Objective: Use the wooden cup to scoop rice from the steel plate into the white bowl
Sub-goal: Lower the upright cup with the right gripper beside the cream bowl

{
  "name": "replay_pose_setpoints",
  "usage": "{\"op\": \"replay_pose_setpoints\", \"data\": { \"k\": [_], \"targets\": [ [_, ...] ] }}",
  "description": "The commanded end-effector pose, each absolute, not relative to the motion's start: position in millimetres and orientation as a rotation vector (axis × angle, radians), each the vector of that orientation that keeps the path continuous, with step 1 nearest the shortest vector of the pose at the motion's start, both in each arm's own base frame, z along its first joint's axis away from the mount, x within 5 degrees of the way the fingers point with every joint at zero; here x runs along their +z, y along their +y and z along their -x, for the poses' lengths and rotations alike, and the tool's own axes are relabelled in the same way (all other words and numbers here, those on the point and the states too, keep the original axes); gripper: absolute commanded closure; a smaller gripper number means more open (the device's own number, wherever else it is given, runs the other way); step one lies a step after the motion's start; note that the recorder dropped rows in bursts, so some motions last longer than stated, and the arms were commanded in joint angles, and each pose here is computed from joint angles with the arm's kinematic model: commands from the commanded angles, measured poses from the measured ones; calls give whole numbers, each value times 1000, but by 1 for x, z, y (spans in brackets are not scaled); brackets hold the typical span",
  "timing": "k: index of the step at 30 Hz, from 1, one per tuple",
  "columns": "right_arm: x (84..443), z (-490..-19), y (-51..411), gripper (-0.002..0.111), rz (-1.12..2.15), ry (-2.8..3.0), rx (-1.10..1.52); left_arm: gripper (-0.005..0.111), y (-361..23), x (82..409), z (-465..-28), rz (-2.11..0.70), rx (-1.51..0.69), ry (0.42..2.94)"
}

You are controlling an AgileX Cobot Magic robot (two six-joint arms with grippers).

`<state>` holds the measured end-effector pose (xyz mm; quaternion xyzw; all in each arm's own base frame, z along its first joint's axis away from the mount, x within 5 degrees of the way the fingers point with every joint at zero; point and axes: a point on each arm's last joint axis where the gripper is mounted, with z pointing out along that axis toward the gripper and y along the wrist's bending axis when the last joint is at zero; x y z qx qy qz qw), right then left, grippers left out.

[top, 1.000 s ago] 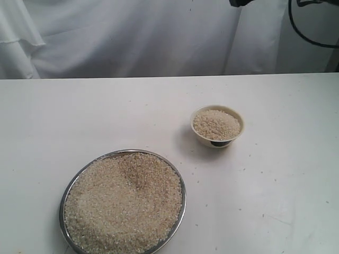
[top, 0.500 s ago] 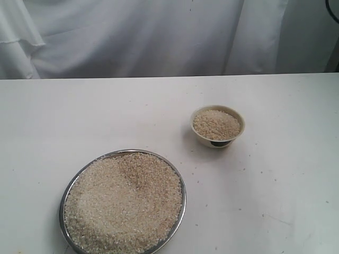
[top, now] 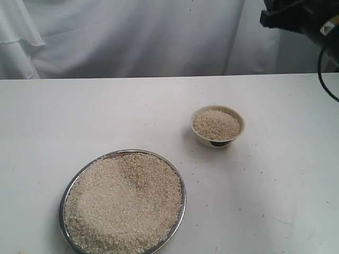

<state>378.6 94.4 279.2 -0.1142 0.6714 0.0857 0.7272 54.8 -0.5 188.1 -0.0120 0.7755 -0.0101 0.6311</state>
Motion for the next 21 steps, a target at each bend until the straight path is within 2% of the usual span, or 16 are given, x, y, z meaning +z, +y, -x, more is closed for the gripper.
{"op": "replay_pose_setpoints", "data": {
  "k": [1, 5, 13, 21],
  "targets": [
    [271, -335, 101, 108, 413, 1348, 373, 107, -1, 187, -55, 30, -27, 1768],
    [244, -307, 105, 108, 546, 1346, 440, 107, -1, 187, -55, 30, -27, 1768],
    [218, -292, 103, 108, 496, 1411, 540, 107, -1, 187, -55, 30, -27, 1768],
    [188, -268, 106, 108, 624, 1480, 580, 107, -1, 187, -55, 30, -27, 1768]
  ]
}}
